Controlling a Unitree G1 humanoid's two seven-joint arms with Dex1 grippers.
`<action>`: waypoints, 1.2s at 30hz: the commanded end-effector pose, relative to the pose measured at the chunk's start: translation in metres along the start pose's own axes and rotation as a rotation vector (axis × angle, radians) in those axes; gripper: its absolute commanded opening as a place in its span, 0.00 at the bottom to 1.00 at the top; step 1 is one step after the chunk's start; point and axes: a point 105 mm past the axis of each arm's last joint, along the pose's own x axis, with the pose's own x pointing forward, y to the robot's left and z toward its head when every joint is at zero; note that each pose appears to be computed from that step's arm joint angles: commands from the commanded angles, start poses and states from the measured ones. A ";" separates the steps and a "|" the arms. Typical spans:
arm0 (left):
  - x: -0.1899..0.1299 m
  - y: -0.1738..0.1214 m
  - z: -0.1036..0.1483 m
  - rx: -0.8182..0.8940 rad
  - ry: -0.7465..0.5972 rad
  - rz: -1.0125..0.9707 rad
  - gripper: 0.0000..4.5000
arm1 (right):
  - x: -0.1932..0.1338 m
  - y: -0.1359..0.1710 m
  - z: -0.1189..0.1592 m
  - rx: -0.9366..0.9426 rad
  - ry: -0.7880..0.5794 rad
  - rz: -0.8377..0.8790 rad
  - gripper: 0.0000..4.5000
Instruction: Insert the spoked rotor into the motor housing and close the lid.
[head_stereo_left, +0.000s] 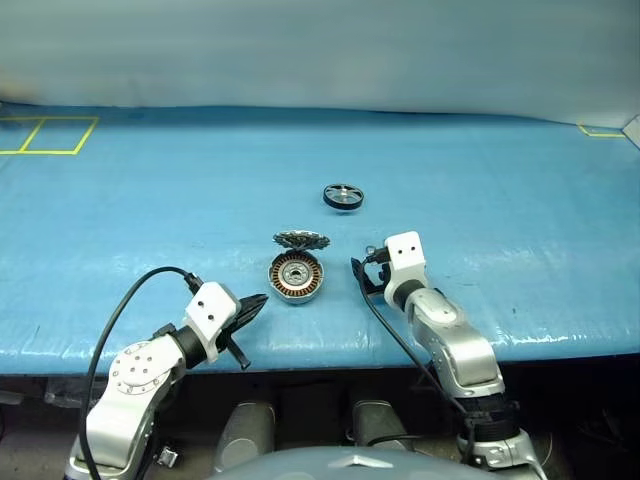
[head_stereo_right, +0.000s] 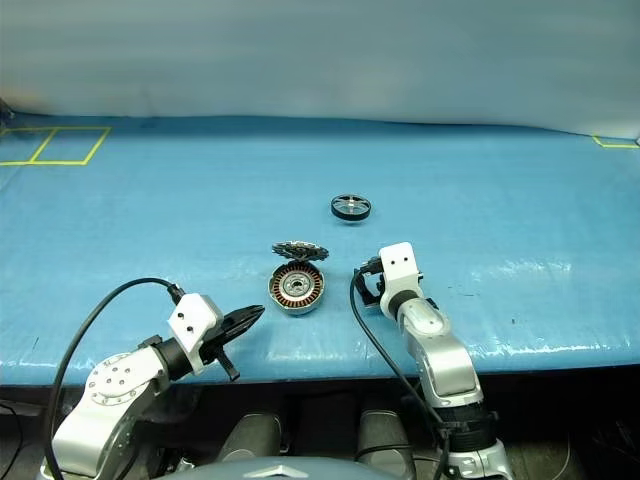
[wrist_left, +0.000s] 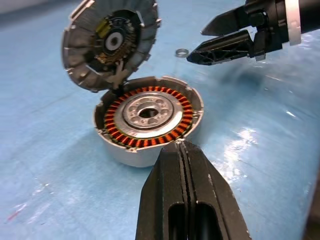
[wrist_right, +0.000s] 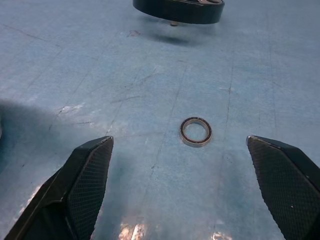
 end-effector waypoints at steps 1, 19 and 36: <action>0.003 -0.007 0.004 -0.009 -0.060 0.000 0.01 | 0.008 -0.008 0.012 0.027 -0.063 -0.053 1.00; 0.019 -0.016 0.010 -0.031 -0.137 -0.012 0.00 | 0.019 0.001 -0.024 0.036 0.005 -0.094 0.36; 0.022 -0.020 -0.001 -0.007 -0.139 -0.014 0.00 | -0.031 0.009 0.004 -0.166 -0.075 0.075 0.15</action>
